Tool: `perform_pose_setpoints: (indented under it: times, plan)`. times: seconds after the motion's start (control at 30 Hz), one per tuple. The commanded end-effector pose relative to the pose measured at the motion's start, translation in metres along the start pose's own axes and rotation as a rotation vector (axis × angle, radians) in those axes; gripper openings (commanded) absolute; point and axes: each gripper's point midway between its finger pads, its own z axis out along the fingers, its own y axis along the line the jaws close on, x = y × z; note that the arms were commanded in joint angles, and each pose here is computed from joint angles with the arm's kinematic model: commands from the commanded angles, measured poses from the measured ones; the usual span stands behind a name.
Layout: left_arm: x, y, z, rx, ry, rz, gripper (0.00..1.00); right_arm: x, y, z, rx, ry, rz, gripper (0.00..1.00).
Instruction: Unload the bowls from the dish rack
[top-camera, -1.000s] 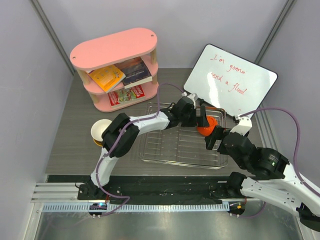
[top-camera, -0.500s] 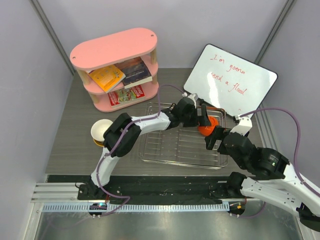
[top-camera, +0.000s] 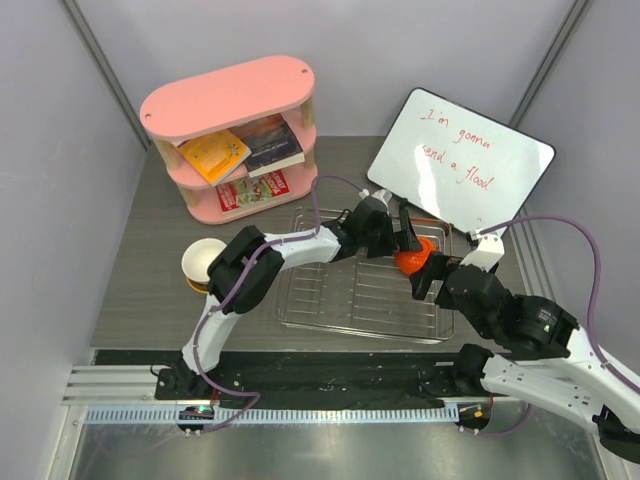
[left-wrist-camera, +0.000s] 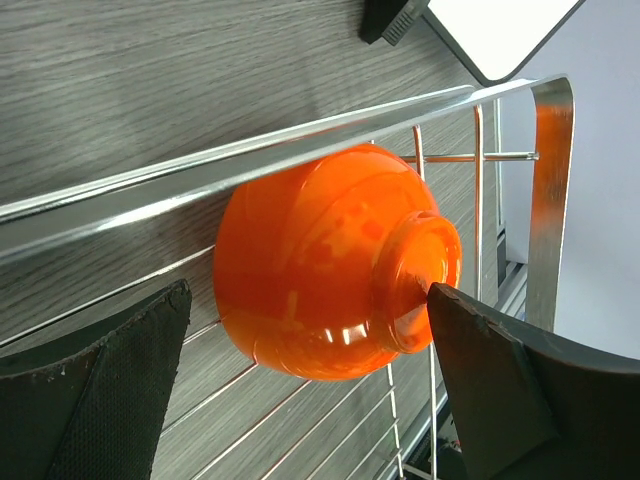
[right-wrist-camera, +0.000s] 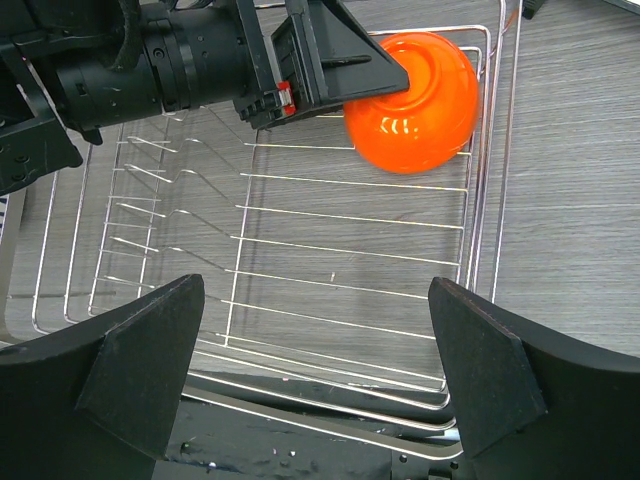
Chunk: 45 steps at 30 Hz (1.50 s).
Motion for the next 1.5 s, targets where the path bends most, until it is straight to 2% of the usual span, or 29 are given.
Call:
perform_pose_setpoints:
  times: [0.0, 0.27, 0.6, 0.77, 0.9, 0.97, 1.07, 1.1, 1.17, 1.2, 1.47]
  plan:
    - [0.024, 0.032, 0.005, -0.123, 0.062, -0.034, 1.0, -0.006, 0.003, 0.002, -0.001, -0.026, 0.022, 1.0]
    - [0.033, 0.039, 0.014, -0.149, 0.098, -0.055, 1.0, -0.004, 0.002, 0.003, 0.003, -0.023, 0.018, 1.0]
    - [0.032, 0.018, 0.02, -0.063, 0.103, -0.09, 0.96, -0.006, 0.001, 0.002, 0.004, -0.033, 0.027, 1.0]
    - [0.031, 0.012, 0.019, -0.021, 0.088, -0.106, 0.77, -0.006, 0.001, 0.002, 0.003, -0.037, 0.031, 1.0]
    - [0.029, 0.008, 0.016, 0.0, 0.079, -0.103, 0.52, -0.006, 0.0, 0.002, 0.005, -0.037, 0.03, 1.0]
    - [0.03, 0.006, 0.013, 0.006, 0.082, -0.095, 0.44, -0.006, 0.0, 0.002, 0.005, -0.037, 0.03, 1.0]
    - [0.029, 0.006, 0.008, 0.007, 0.082, -0.084, 0.27, -0.006, 0.0, 0.002, 0.005, -0.037, 0.03, 1.0]
    - [0.027, 0.006, 0.007, 0.005, 0.077, -0.081, 0.16, -0.007, 0.0, 0.002, 0.006, -0.04, 0.033, 1.0]
    - [0.027, 0.003, 0.003, 0.007, 0.079, -0.074, 0.03, -0.006, 0.0, 0.002, 0.005, -0.039, 0.033, 1.0]
    - [0.026, 0.002, 0.001, 0.008, 0.077, -0.069, 0.0, -0.007, -0.001, 0.002, 0.006, -0.042, 0.034, 1.0]
    - [0.005, -0.019, -0.021, 0.011, 0.028, -0.011, 0.0, -0.007, -0.001, 0.002, 0.01, -0.045, 0.036, 1.0]
